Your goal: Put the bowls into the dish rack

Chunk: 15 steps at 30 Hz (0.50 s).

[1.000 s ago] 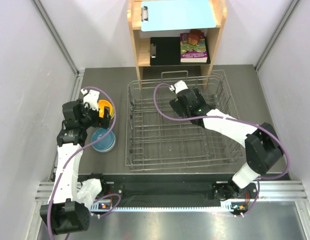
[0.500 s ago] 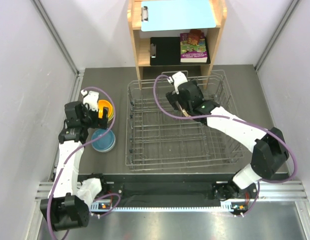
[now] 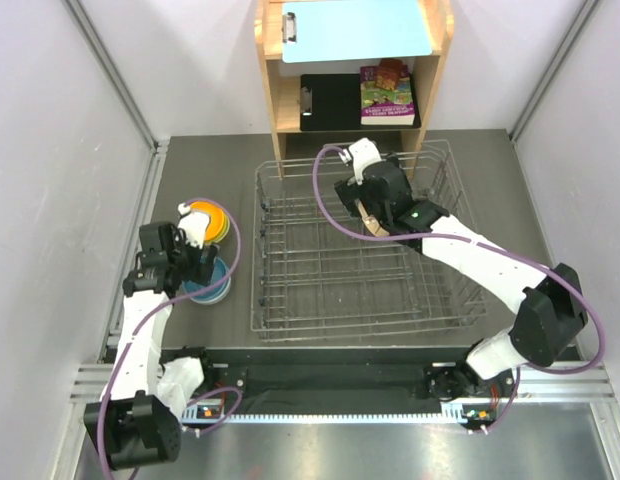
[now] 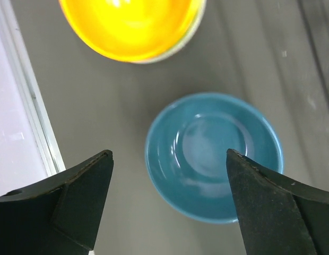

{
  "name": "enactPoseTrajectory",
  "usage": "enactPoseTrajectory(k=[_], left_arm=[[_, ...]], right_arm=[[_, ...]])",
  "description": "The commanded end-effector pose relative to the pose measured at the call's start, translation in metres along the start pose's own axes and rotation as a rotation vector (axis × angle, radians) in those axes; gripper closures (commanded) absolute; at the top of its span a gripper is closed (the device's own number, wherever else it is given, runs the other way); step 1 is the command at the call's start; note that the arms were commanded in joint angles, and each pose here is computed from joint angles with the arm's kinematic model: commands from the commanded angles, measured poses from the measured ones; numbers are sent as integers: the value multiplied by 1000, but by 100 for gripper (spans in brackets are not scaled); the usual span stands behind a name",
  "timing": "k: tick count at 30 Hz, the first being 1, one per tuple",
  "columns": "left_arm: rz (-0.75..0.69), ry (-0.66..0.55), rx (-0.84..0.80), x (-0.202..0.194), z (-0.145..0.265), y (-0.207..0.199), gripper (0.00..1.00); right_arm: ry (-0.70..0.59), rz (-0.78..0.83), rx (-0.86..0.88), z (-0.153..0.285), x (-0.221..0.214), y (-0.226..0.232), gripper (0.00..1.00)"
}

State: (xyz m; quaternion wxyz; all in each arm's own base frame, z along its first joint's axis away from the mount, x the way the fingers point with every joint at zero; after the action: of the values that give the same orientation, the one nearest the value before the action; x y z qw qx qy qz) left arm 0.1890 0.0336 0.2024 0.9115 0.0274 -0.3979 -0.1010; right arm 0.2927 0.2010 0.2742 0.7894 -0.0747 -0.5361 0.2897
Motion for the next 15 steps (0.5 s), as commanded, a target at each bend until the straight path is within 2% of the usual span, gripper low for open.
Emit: enactPoseTrajectory(k=[1, 15], left_arm=[[-91, 24, -44, -11, 0, -1, 11], [-166, 22, -132, -1, -28, 5, 18]], right_arm=[[-107, -37, -11, 19, 23, -10, 0], [-125, -33, -12, 27, 18, -14, 0]])
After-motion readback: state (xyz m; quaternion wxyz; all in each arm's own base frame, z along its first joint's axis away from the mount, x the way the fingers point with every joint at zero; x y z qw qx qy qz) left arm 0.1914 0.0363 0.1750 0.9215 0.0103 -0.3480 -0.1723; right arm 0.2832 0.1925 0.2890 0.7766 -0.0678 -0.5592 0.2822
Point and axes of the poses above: each gripper's point midway between its finger pads, its own z axis back along the fingers, its own y axis along the line the jaws close on, x = y × z, the point moved 10 cm from there along z, back along the fingers, and after that the axes turned 7 degrees about z, right-handed, at the moved point
